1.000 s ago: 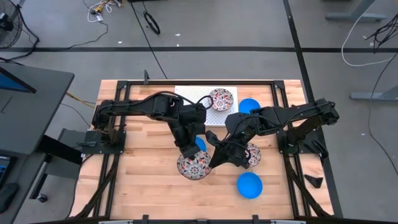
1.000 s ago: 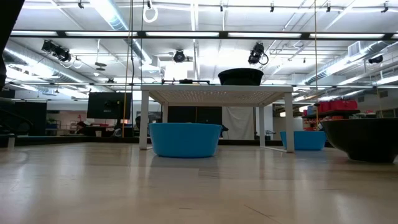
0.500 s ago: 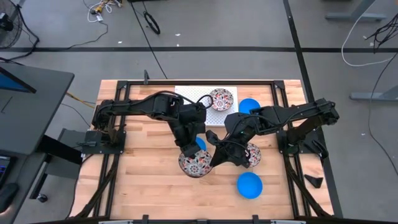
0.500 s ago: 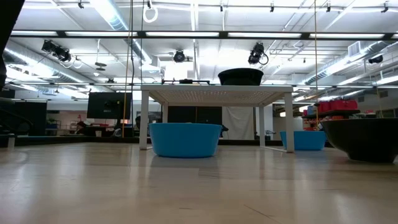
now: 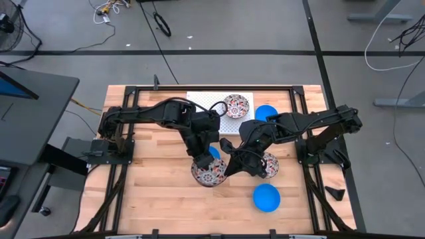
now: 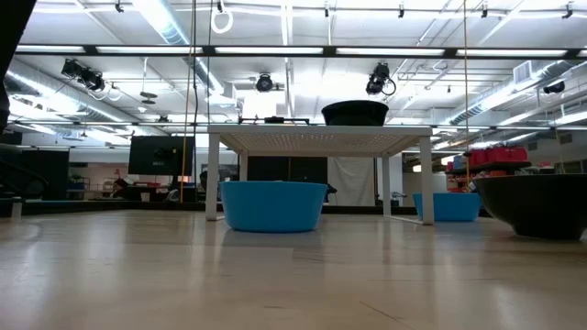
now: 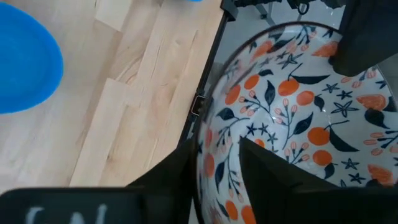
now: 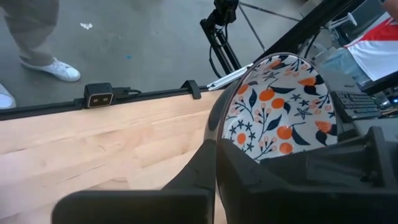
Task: Pick & Place Mini bowls
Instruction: Stack the left white patterned bowl on top of the other white patterned bowl on the shelf
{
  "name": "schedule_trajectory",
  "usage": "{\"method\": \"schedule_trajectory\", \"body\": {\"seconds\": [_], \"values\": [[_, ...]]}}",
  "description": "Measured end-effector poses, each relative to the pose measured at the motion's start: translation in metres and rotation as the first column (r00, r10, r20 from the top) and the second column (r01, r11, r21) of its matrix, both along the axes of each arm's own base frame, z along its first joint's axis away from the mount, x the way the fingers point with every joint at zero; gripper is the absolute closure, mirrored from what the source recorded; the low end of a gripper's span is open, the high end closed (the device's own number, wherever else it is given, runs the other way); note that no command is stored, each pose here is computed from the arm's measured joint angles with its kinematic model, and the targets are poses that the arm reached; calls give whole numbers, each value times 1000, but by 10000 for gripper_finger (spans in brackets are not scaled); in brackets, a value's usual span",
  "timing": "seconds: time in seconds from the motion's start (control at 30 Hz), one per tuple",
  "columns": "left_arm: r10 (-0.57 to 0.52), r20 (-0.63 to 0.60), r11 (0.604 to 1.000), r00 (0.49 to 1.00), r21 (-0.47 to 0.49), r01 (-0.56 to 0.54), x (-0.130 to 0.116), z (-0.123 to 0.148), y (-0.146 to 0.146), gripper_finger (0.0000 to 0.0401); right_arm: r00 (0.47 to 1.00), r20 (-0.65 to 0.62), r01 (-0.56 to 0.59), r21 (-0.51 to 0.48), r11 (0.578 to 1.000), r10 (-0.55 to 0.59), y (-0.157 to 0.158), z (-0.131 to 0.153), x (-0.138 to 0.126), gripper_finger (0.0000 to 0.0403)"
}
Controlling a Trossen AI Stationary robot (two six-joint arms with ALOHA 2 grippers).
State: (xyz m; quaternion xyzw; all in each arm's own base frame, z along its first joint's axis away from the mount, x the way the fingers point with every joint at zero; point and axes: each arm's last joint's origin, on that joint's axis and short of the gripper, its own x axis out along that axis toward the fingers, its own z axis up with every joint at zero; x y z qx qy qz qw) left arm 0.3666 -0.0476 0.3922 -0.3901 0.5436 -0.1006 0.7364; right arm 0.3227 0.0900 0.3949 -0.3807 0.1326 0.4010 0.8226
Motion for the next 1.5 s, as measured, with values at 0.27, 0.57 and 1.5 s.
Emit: {"method": "schedule_trajectory", "body": {"seconds": [0.27, 0.57, 1.5], "values": [[9, -19, 1000, 1000, 9, -8, -1, -1, 2, 219, 1000, -17, 15, 8, 1000, -15, -1, 0, 0, 394], [-12, -22, 999, 1000, -29, 12, -2, 0, 2, 213, 1000, -27, 11, 7, 1000, -11, 0, -1, -1, 398], [131, -97, 985, 987, -96, -141, -7, 2, 54, 218, 983, -175, 42, -85, 996, -57, -7, -15, -10, 400]]}}
